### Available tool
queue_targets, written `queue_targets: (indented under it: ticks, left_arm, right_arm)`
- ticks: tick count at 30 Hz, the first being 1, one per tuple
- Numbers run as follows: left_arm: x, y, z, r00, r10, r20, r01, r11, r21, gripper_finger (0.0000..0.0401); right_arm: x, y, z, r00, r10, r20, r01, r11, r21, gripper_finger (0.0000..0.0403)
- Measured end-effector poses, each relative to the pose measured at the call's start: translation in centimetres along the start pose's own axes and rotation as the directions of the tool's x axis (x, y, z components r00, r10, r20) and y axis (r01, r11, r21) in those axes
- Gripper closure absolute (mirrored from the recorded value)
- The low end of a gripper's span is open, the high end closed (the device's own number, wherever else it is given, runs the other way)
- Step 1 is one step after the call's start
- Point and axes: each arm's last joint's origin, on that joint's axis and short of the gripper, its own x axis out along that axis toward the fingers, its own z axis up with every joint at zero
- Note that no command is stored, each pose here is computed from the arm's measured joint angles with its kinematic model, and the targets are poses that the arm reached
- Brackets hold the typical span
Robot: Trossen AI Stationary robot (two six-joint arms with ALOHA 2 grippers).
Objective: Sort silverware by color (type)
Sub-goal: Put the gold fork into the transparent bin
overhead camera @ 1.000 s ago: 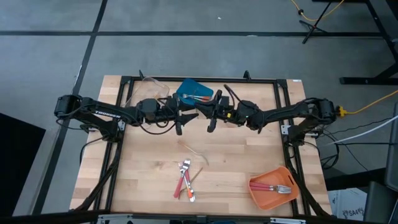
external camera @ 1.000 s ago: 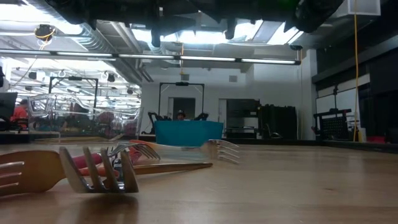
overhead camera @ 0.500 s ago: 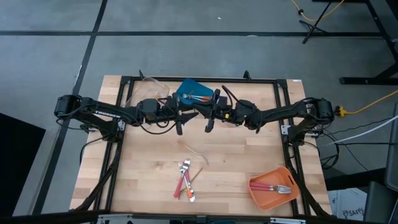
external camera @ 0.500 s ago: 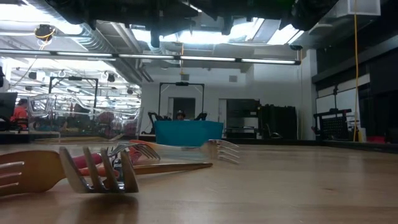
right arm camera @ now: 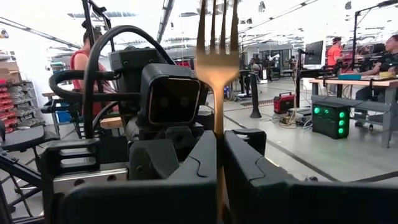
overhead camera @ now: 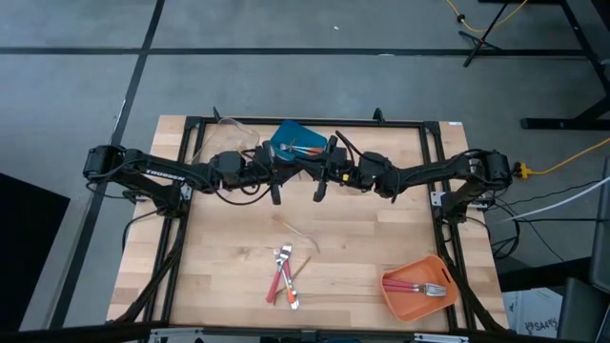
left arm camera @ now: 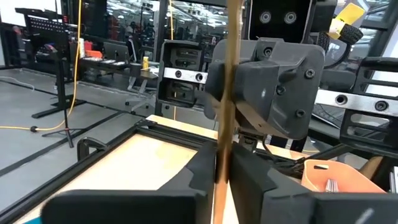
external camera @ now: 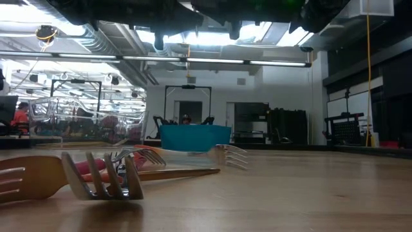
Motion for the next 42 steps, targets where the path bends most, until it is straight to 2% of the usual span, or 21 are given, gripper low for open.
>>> queue_targets:
  ticks: [4,15,27,31,34,42]
  left_arm:
    - [0.0,0.0,0.0,1.0,0.012,0.002,-0.012,1.0,0.0,0.0385]
    - [0.0,0.0,0.0,1.0,0.019,0.001,-0.019,1.0,0.0,0.0385]
    - [0.0,0.1,0.0,0.999,0.042,0.009,-0.042,0.999,-0.003,0.0385]
    - [0.0,0.2,0.1,0.998,0.067,0.015,-0.067,0.998,-0.011,0.0385]
    - [-0.2,0.3,0.3,0.997,0.074,0.017,-0.074,0.997,-0.013,0.0385]
    - [-1.7,2.6,1.2,0.981,0.173,-0.086,-0.175,0.985,-0.014,0.0385]
  right_arm:
    - [0.0,0.0,0.0,1.0,-0.002,-0.002,0.002,1.0,-0.001,0.0402]
    - [0.0,0.0,-0.1,1.0,-0.002,-0.006,0.002,1.0,0.0,0.04]
    - [0.0,0.0,-0.2,1.0,0.004,-0.027,-0.005,1.0,-0.004,0.0308]
    - [-0.5,-0.1,0.2,0.995,-0.011,-0.1,0.001,0.995,-0.103,0.0298]
    - [-1.2,-0.2,0.8,0.985,-0.069,-0.159,0.036,0.978,-0.204,0.0297]
    - [-3.0,-0.7,1.6,0.932,-0.169,-0.32,0.079,0.958,-0.276,0.0297]
